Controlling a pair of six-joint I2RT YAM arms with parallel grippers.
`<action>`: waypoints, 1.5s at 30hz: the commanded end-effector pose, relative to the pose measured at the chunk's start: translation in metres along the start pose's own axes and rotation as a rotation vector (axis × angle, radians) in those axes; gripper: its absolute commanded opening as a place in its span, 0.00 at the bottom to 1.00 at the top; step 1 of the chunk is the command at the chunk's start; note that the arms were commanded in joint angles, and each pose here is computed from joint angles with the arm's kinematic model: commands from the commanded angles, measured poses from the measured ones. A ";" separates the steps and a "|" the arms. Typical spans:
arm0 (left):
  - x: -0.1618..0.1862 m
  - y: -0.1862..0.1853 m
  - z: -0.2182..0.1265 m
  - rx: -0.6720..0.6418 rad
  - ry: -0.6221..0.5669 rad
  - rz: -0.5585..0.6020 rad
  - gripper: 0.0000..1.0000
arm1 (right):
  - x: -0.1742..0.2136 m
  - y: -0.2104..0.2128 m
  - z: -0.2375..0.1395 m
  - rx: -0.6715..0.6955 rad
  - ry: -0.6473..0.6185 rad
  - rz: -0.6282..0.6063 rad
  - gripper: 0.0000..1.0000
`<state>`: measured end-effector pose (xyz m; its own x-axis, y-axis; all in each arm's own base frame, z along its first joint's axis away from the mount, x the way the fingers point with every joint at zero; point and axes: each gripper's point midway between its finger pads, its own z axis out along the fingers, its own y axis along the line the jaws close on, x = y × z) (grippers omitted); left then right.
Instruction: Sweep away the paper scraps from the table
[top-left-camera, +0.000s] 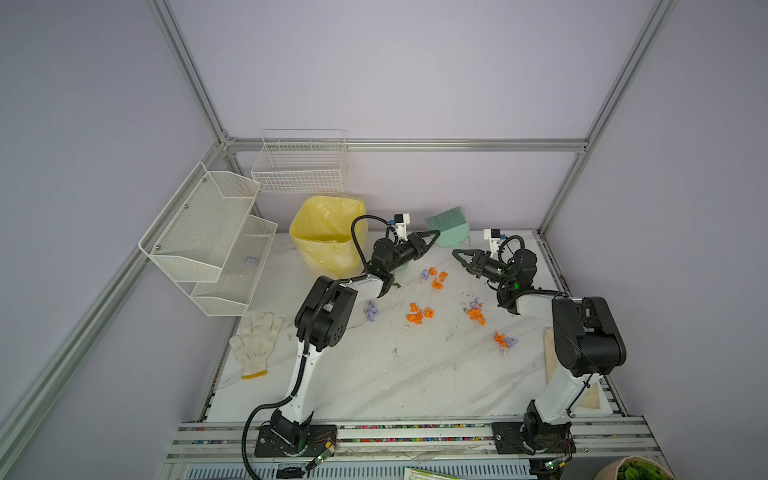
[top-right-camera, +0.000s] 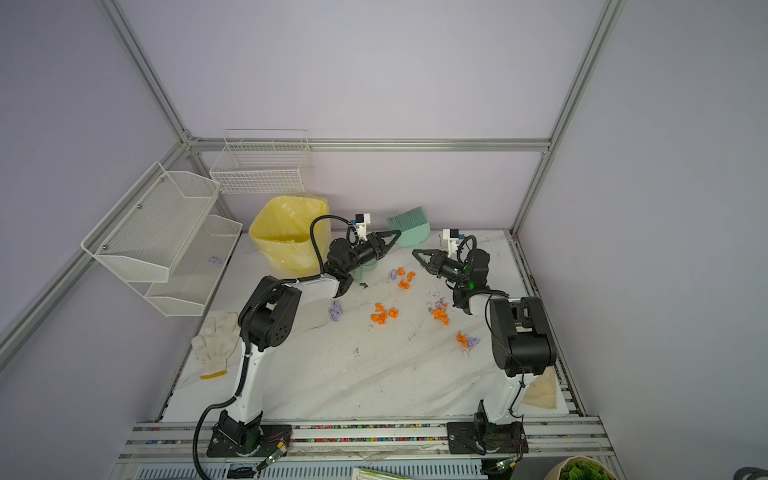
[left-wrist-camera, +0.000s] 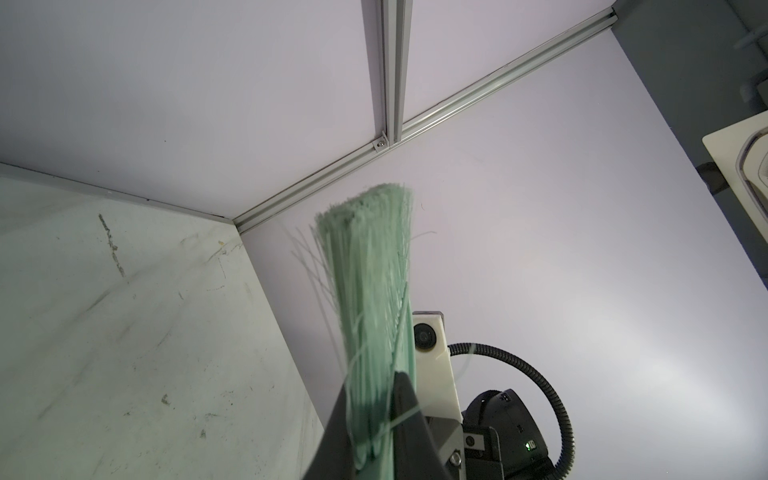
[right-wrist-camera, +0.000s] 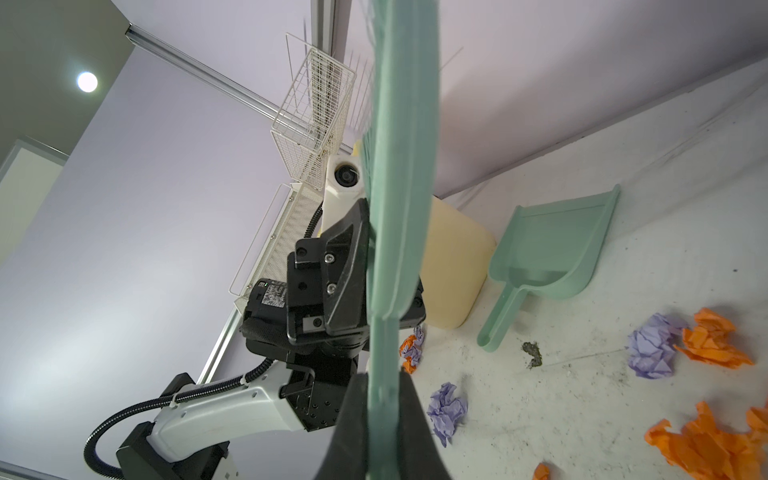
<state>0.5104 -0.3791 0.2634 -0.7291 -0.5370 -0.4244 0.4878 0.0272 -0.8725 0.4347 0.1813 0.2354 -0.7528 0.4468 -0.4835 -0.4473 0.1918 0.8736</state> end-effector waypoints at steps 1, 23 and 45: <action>-0.008 -0.042 0.014 0.108 0.002 0.039 0.09 | -0.005 0.016 0.003 -0.057 0.005 -0.080 0.00; -0.043 -0.039 0.007 0.072 -0.167 -0.020 0.00 | -0.015 0.027 -0.054 -0.093 -0.292 0.027 0.97; -0.031 -0.029 0.012 0.052 -0.179 -0.048 0.00 | -0.018 0.046 -0.039 -0.287 -0.375 0.057 0.63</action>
<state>0.5241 -0.3767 0.2669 -0.6917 -0.6462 -0.3223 0.4128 0.0124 -0.9108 0.4332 0.1519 0.2165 -0.6604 0.7249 -0.1962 -0.2959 -0.0110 0.9552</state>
